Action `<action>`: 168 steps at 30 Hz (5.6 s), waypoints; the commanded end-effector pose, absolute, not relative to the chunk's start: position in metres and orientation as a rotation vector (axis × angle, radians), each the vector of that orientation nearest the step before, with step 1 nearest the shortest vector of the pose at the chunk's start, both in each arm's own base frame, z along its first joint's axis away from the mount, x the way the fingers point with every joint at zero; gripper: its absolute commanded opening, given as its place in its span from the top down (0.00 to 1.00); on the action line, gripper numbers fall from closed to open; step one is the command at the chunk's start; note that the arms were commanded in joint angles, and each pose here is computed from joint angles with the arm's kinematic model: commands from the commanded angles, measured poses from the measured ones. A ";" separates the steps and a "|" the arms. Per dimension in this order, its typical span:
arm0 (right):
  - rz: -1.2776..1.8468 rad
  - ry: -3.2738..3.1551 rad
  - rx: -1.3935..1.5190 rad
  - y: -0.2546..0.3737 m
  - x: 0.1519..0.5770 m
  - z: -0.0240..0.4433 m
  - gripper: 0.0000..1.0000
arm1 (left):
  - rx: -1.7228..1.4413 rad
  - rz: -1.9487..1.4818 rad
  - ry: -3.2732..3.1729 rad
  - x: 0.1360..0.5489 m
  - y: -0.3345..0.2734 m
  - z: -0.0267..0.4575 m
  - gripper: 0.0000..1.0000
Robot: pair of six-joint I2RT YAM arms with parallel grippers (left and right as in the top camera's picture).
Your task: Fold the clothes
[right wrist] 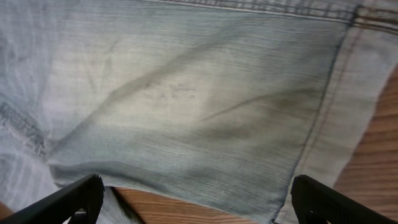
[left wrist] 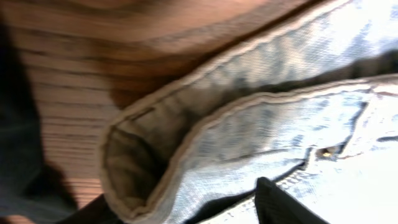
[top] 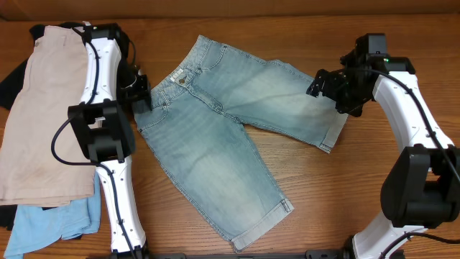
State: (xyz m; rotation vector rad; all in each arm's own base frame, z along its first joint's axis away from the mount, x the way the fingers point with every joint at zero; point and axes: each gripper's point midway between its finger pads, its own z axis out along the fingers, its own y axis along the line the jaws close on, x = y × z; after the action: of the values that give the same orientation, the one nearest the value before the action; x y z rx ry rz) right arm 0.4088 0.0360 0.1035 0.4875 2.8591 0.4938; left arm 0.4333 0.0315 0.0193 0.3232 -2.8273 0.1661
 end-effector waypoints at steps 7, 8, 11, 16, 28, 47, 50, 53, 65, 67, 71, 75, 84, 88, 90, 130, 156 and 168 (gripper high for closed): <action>0.465 2.742 0.442 0.038 0.391 0.174 0.00 | 0.259 0.274 -3.064 0.449 0.018 0.115 0.20; 0.467 2.744 0.433 0.041 0.385 0.179 0.00 | 0.249 0.277 -3.102 0.451 0.018 0.128 0.16; 0.474 2.758 0.398 0.051 0.366 0.194 0.00 | 0.213 0.282 -3.242 0.455 0.018 0.176 0.00; 0.378 2.812 0.384 0.067 0.327 0.208 0.00 | 0.176 0.285 -3.465 0.447 0.016 0.256 0.00; 0.304 2.901 -0.145 0.147 0.263 0.144 0.07 | 0.127 0.282 -3.772 0.410 0.013 0.364 0.00; 0.519 3.189 -0.157 0.165 0.180 0.035 0.25 | 0.076 0.272 -3.768 0.409 0.012 0.362 0.00; 0.527 3.205 -0.153 0.162 0.172 0.025 0.25 | 0.074 0.283 -3.764 0.409 0.011 0.362 0.00; 0.517 3.223 -0.125 0.158 0.164 0.015 0.25 | 0.075 0.284 -3.761 0.410 0.011 0.361 0.00; 0.559 3.241 -0.078 0.159 0.156 0.009 0.55 | 0.072 0.285 -3.759 0.410 0.010 0.360 0.00; 0.579 3.246 -0.077 0.161 0.155 0.009 0.72 | 0.072 0.285 -3.759 0.410 0.010 0.360 0.00; 0.584 3.247 -0.073 0.161 0.155 0.010 0.96 | 0.065 0.288 -3.758 0.410 0.008 0.360 0.00; 0.536 3.255 0.073 0.156 0.158 0.008 0.96 | 0.047 0.293 -3.758 0.410 0.005 0.360 0.00; 0.525 3.148 0.534 0.113 0.199 0.010 0.96 | 0.039 0.295 -3.762 0.411 0.003 0.361 0.00; 0.523 3.034 0.773 0.072 0.224 0.012 0.96 | 0.037 0.296 -3.762 0.411 0.003 0.361 0.00; 0.500 2.966 0.884 0.050 0.235 0.012 0.96 | 0.038 0.295 -3.763 0.411 0.003 0.361 0.00; 0.244 2.334 0.974 -0.049 0.221 0.269 0.00 | 0.427 0.217 -3.747 0.344 0.014 0.390 0.00; 0.402 2.427 1.138 -0.020 0.187 0.212 0.20 | 1.040 0.259 -3.111 0.342 -0.032 0.089 0.05; 0.386 2.559 1.288 -0.023 0.194 0.155 0.25 | 1.158 0.145 -3.130 0.333 -0.043 0.041 0.29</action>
State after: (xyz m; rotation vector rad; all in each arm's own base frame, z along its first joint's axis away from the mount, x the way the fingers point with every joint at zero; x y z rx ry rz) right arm 0.1948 -0.0209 0.1643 1.2495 2.5427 0.4069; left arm 0.3322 -0.0556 0.0428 1.0777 -3.1091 0.2458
